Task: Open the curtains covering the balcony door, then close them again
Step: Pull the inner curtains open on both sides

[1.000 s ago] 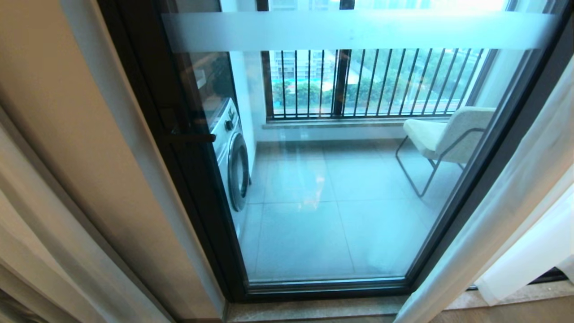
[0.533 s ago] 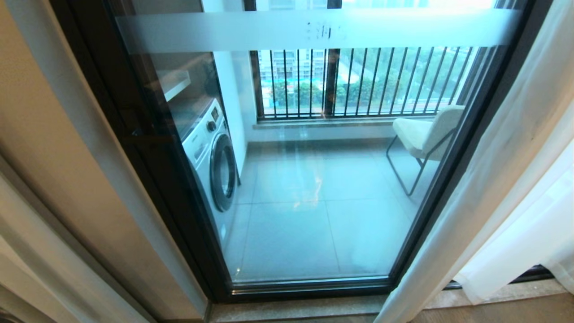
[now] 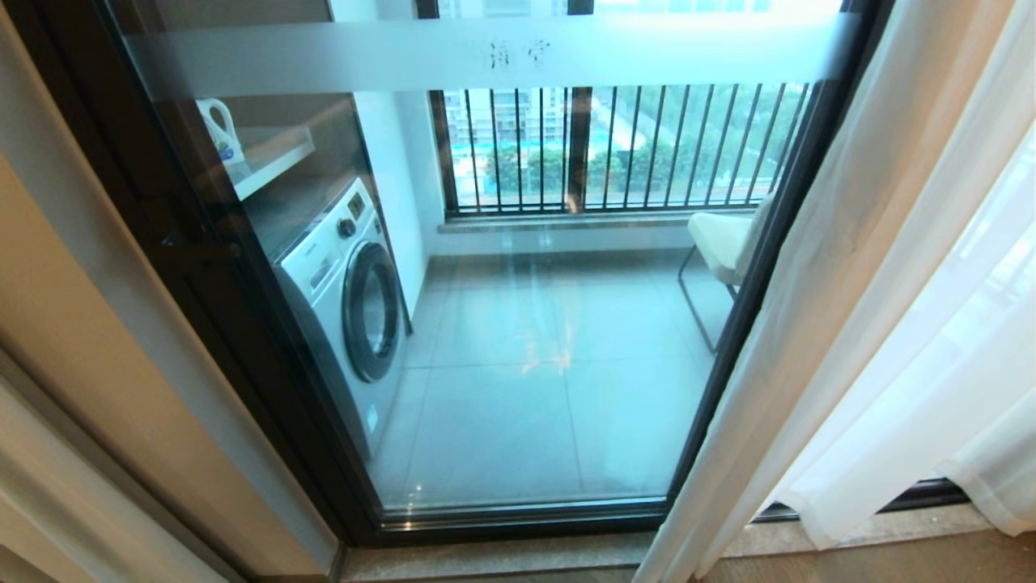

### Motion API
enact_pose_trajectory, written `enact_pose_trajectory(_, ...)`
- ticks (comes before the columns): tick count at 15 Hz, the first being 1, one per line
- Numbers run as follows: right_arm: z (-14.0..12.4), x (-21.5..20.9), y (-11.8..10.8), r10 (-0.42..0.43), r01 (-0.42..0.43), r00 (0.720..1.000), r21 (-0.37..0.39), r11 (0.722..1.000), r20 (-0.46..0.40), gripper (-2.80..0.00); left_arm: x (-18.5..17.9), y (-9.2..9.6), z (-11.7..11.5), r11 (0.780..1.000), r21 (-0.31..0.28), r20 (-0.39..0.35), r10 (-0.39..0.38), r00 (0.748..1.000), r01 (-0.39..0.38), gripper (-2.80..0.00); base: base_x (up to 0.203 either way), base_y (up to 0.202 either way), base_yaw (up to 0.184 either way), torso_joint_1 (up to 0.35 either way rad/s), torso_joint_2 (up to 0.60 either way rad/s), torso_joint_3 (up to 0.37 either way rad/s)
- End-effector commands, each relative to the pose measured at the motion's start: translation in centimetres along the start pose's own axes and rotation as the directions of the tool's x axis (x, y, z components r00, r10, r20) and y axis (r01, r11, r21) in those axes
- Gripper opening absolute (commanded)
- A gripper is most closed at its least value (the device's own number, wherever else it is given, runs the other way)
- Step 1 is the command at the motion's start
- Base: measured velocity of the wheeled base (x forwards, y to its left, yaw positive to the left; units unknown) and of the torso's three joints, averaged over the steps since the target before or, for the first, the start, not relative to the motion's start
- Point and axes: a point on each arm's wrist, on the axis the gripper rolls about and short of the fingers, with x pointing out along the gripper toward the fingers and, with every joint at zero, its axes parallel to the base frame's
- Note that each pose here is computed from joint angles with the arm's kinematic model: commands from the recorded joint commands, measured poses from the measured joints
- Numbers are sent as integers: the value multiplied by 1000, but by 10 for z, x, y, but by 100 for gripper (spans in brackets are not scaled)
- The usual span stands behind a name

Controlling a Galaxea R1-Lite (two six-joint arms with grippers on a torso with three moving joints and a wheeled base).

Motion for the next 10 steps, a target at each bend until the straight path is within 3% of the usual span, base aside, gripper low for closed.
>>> enact_pose_trajectory(1,0,0,0,1,-1,1000,-1,1000,1,-280,0,0,0,1000,-1,-1,0,1000,0,-280,0,-186,2,3,0,1)
enact_pose_trajectory(3,0,0,0,1,-1,1000,-1,1000,1,-280,0,0,0,1000,1,-1,0,1000,0,-280,0,-134,3,4,-1,5)
enact_pose_trajectory(10,0,0,0,0,0,1000,-1,1000,1,-280,0,0,0,1000,-1,-1,0,1000,0,-280,0,0,0,0,0,0)
